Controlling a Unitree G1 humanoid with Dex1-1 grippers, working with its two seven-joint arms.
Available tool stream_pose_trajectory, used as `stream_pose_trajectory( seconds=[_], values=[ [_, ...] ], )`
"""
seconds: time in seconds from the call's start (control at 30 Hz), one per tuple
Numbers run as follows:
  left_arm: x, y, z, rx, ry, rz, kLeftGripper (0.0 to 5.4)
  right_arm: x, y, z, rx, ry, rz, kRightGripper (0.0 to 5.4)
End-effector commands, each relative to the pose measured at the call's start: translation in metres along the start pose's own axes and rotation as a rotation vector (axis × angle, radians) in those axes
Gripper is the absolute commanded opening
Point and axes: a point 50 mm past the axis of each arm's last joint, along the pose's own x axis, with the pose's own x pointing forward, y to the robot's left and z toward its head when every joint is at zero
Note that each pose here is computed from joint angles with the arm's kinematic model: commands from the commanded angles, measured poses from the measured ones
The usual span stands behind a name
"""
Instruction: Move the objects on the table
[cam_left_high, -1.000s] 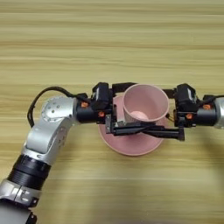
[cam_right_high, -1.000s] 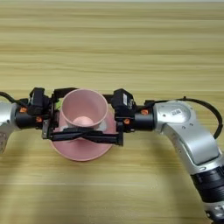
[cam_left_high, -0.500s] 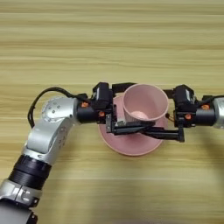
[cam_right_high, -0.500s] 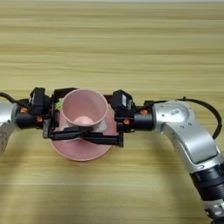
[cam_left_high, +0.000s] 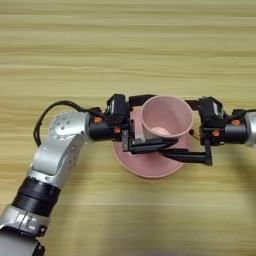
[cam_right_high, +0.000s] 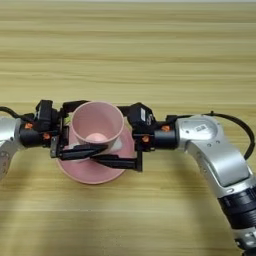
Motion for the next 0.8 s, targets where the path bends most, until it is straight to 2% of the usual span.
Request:
stream_pose_trajectory(
  seconds=[0.03,0.47,0.67,0.8],
  values=[
    [0.000,0.005,0.004,0.036,0.008,0.003,4.28,-0.011,-0.002,-0.001,0.002,0.010,-0.044,5.40],
    [-0.003,0.006,0.002,0.034,0.014,0.022,4.28,-0.043,0.001,-0.011,0.047,0.010,-0.194,5.40],
    [-0.005,0.009,-0.002,0.030,0.020,0.051,4.28,-0.061,-0.002,-0.011,0.042,0.001,-0.294,5.40],
    [-0.009,0.011,-0.004,0.027,0.014,0.088,4.28,-0.066,-0.009,-0.012,0.031,-0.026,-0.390,5.40]
  ],
)
